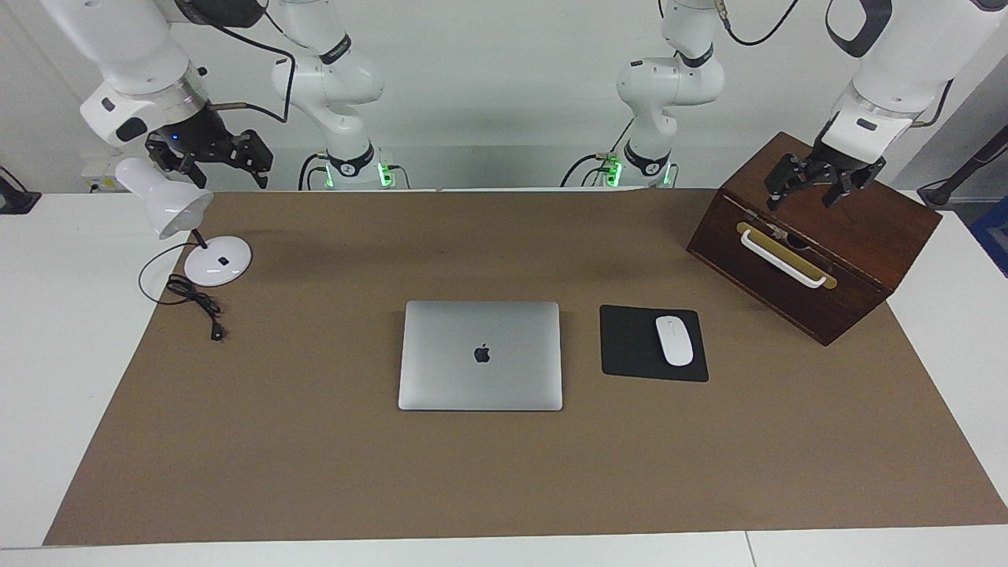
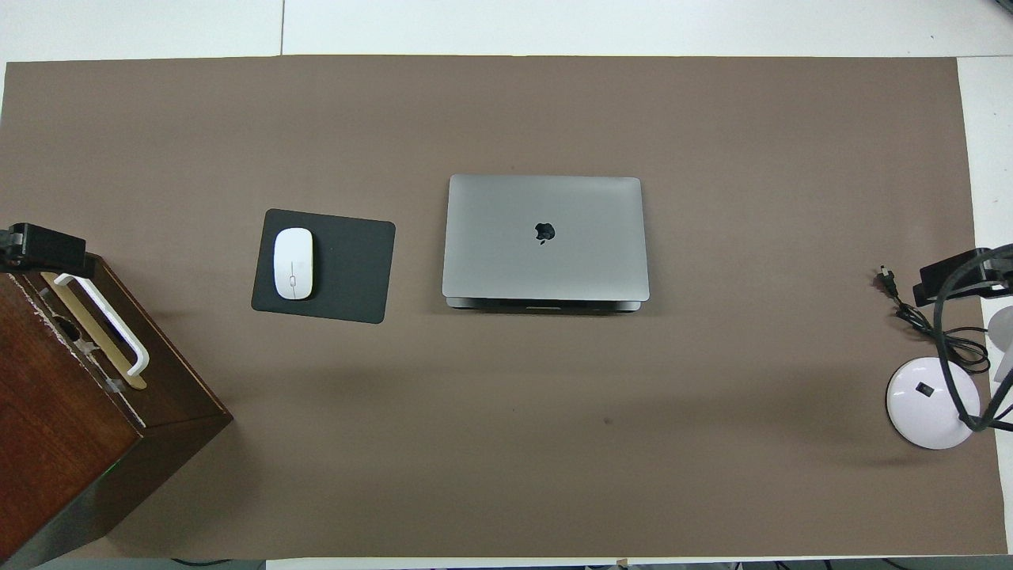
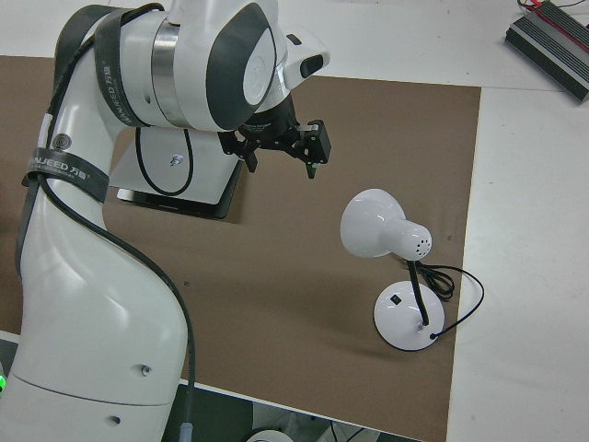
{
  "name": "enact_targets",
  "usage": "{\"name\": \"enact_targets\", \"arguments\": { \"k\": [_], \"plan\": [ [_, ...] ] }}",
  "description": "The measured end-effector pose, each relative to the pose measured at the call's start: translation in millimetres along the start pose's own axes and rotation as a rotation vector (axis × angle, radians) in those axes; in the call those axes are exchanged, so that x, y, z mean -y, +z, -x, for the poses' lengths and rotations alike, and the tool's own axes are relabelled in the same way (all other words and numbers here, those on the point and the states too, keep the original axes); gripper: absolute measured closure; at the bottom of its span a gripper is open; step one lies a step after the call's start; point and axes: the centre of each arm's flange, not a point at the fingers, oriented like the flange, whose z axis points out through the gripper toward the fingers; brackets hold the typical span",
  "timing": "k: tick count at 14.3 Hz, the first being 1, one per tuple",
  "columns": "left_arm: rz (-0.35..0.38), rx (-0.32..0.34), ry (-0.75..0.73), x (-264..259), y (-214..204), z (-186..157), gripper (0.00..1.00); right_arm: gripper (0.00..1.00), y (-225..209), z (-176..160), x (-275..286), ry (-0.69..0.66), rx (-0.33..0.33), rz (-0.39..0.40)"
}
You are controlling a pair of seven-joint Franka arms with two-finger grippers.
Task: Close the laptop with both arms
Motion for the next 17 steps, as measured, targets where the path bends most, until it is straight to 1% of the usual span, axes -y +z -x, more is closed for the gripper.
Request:
{"name": "enact_targets", "arguments": {
  "k": [7, 17],
  "plan": [
    [0.000, 0.000, -0.001, 0.4, 0.0, 0.0, 0.00, 0.00, 4.4, -12.7, 0.0, 0.003, -0.073, 0.002],
    [0.001, 0.000, -0.002, 1.1, 0.0, 0.0, 0.00, 0.00, 10.5, -19.2, -0.1, 0.004, -0.106, 0.003]
  ]
}}
